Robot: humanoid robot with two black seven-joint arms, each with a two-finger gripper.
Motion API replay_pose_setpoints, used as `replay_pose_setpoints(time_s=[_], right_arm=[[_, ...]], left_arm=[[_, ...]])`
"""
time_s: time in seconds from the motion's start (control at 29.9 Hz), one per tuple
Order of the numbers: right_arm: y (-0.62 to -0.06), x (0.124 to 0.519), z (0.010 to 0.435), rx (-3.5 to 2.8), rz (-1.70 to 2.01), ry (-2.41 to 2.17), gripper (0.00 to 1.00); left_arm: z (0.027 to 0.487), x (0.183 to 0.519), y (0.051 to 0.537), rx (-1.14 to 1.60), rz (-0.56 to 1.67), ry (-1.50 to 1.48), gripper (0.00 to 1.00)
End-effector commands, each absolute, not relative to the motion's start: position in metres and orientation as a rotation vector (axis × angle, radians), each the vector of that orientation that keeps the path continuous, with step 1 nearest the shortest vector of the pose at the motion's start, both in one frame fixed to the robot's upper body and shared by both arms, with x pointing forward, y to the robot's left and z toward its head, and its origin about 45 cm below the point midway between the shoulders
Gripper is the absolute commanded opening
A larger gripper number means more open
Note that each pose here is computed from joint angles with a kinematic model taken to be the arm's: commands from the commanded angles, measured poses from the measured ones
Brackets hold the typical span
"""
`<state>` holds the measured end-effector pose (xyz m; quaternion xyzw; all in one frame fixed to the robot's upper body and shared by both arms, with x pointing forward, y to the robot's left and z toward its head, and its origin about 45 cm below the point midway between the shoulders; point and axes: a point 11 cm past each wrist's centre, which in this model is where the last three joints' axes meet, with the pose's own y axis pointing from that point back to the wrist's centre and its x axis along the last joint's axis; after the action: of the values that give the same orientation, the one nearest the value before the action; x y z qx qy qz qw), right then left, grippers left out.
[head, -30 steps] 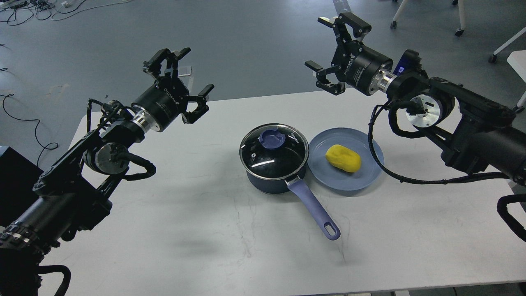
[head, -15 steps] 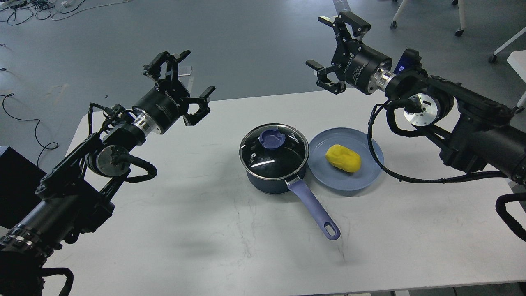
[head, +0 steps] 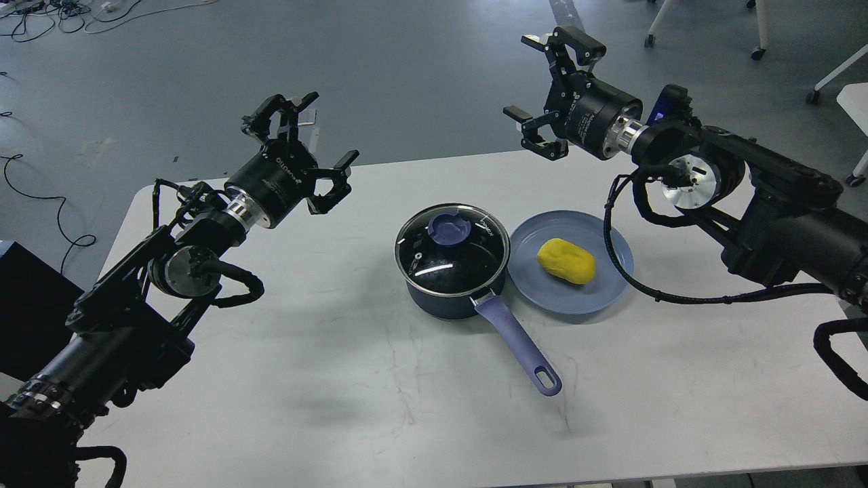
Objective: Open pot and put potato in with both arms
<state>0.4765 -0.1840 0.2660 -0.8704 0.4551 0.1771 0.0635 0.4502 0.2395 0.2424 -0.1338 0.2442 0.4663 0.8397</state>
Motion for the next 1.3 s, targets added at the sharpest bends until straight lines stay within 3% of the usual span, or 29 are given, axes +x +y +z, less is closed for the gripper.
replay_pose_setpoints(time_s=[0.0, 0.4, 0.64, 0.87, 1.1, 1.27], right_arm=[[-0.184, 0.477, 0.266, -2.623, 0.532, 1.391, 1.0], [-0.182, 0.477, 0.266, -2.622, 0.532, 1.388, 1.0], [-0.184, 0.478, 0.265, -2.611, 0.539, 1.398, 1.0], [-0.194, 0.48, 0.263, -2.575, 0.54, 1.451, 1.0], [-0.206, 0.482, 0.262, -2.523, 0.56, 1.486, 1.0], [-0.212, 0.482, 0.263, -2.519, 0.554, 1.501, 1.0]], left_arm=[[0.24, 0.45, 0.242, -0.277, 0.996, 0.518, 0.98], [0.246, 0.462, 0.253, -0.226, 1.106, 0.473, 0.98], [0.301, 0.484, 0.275, 0.056, 1.172, -0.001, 0.98], [0.318, 0.478, 0.264, 0.191, 1.13, -0.479, 0.98], [0.285, 0.458, 0.227, 0.42, 0.991, -0.951, 0.98], [0.28, 0.445, 0.219, 0.407, 0.849, -1.034, 0.98]])
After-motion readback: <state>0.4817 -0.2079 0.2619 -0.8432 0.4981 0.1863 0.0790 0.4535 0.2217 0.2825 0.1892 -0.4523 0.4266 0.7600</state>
